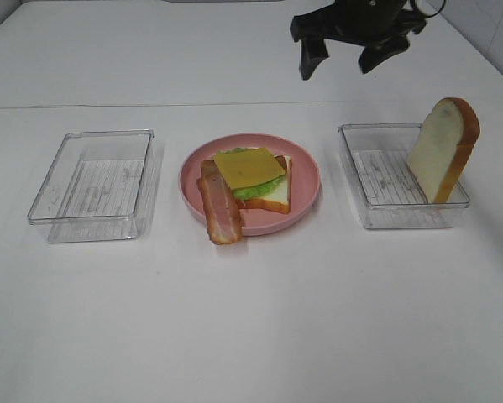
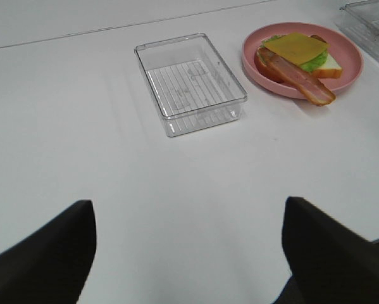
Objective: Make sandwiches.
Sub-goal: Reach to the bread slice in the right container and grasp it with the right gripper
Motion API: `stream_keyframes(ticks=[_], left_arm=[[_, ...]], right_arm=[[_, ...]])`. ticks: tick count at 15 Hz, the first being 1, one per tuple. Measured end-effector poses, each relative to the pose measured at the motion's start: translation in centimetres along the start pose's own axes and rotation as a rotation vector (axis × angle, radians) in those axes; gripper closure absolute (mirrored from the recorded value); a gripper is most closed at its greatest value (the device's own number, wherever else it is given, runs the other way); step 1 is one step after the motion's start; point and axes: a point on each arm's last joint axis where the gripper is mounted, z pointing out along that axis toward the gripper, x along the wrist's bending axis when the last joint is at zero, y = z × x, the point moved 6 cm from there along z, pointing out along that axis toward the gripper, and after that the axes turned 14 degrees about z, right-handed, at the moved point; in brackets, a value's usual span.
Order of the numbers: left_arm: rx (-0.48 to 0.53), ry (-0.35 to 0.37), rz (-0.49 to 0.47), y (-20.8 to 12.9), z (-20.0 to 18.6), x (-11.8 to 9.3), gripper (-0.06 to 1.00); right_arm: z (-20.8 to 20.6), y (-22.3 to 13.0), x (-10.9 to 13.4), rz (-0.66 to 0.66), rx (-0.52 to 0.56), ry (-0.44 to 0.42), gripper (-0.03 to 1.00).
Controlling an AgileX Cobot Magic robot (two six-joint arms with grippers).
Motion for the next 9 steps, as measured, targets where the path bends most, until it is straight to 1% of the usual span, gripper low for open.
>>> stream_keyframes(ticks=[2,3,4,7,9], left_arm=[[0.0,0.0,0.0,0.0,0.0,0.0,0.18],[0.0,0.0,0.0,0.0,0.0,0.0,0.18],[0.0,0.0,0.0,0.0,0.0,0.0,0.18],[0.0,0.0,0.0,0.0,0.0,0.0,0.18],[0.0,0.0,0.0,0.0,0.0,0.0,0.18]], right_arm=[[-1.0,0.3,-2.6,-0.023,-0.017,-0.161,0.15],[-1.2,0.3,-3.1,-0.019,-0.013,-0.186,0.15],[-1.4,0.2,-5.2,0.025,0.011,-0.238,0.15],[-1.7,0.0,-9.6,0.185,0.086,-0.219,0.15],[-2.0,-0.4,-11.7,0.251,0.124,-0.214,0.15]])
